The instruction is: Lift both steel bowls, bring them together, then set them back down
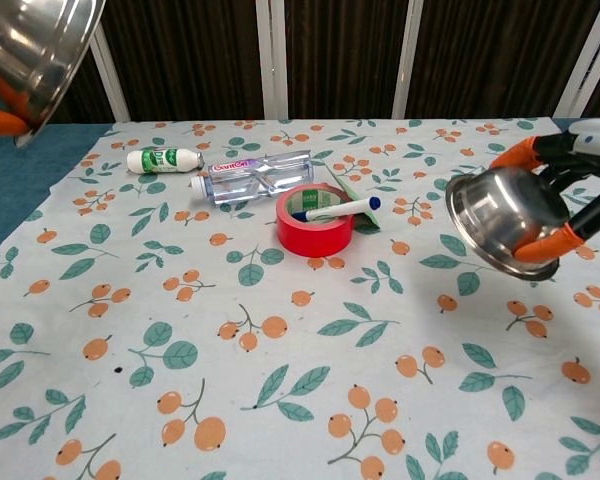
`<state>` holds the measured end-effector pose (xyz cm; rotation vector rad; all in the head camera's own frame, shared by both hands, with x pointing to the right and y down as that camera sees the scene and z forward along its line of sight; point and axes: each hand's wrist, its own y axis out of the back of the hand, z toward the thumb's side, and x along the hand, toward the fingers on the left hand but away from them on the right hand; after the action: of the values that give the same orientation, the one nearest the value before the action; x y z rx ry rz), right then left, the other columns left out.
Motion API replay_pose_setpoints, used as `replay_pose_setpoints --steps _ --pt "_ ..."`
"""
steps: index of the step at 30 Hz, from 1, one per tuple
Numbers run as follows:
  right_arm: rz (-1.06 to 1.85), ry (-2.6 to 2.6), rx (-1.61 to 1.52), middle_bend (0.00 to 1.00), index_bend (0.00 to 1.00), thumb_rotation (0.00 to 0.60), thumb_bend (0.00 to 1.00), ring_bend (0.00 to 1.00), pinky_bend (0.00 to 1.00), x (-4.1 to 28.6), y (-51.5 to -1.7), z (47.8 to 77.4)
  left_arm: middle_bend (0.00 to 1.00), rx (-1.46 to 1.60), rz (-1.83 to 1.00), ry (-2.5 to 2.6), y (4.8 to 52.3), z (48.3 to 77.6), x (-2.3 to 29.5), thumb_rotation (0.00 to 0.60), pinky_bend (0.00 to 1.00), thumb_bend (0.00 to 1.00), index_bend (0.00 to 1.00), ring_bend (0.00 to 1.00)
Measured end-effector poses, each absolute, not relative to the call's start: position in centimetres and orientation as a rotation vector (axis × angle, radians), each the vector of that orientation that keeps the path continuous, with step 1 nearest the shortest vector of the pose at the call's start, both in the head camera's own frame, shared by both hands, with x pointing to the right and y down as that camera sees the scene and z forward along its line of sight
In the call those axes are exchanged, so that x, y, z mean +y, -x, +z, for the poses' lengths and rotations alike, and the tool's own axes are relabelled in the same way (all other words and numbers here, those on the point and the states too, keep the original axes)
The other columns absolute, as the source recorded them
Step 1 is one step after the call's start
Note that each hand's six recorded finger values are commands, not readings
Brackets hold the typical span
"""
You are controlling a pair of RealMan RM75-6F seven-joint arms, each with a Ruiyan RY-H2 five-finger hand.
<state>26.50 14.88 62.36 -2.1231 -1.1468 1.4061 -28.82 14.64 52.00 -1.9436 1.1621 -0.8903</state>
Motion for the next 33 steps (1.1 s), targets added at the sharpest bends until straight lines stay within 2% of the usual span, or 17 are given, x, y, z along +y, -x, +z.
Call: replay_pose_setpoints --steps 14,20,27,33 --pt "0.813 2.571 -1.679 0.33 0.54 0.6 0.07 0.51 0.2 11.9 -27.5 58.8 0.21 1.292 -0.581 2.16 30.2 52.0 14.1 0.6 0.46 0.0 0.13 0.26" --pt "0.515 2.76 -1.81 0.33 0.55 0.6 0.07 0.51 0.2 11.0 -28.1 57.5 0.21 1.326 -0.471 2.212 30.8 53.1 13.6 0.6 0.46 0.0 0.14 0.26" --pt "0.275 2.932 -1.771 0.33 0.55 0.6 0.07 0.51 0.2 11.2 -27.5 56.7 0.2 1.356 -0.379 2.255 30.3 55.3 13.4 0.6 0.45 0.0 0.14 0.26" --pt "0.16 3.024 -1.694 0.33 0.55 0.6 0.07 0.51 0.2 12.1 -25.7 55.9 0.2 1.406 -0.253 2.271 29.4 56.0 13.0 0.6 0.45 0.0 0.14 0.26"
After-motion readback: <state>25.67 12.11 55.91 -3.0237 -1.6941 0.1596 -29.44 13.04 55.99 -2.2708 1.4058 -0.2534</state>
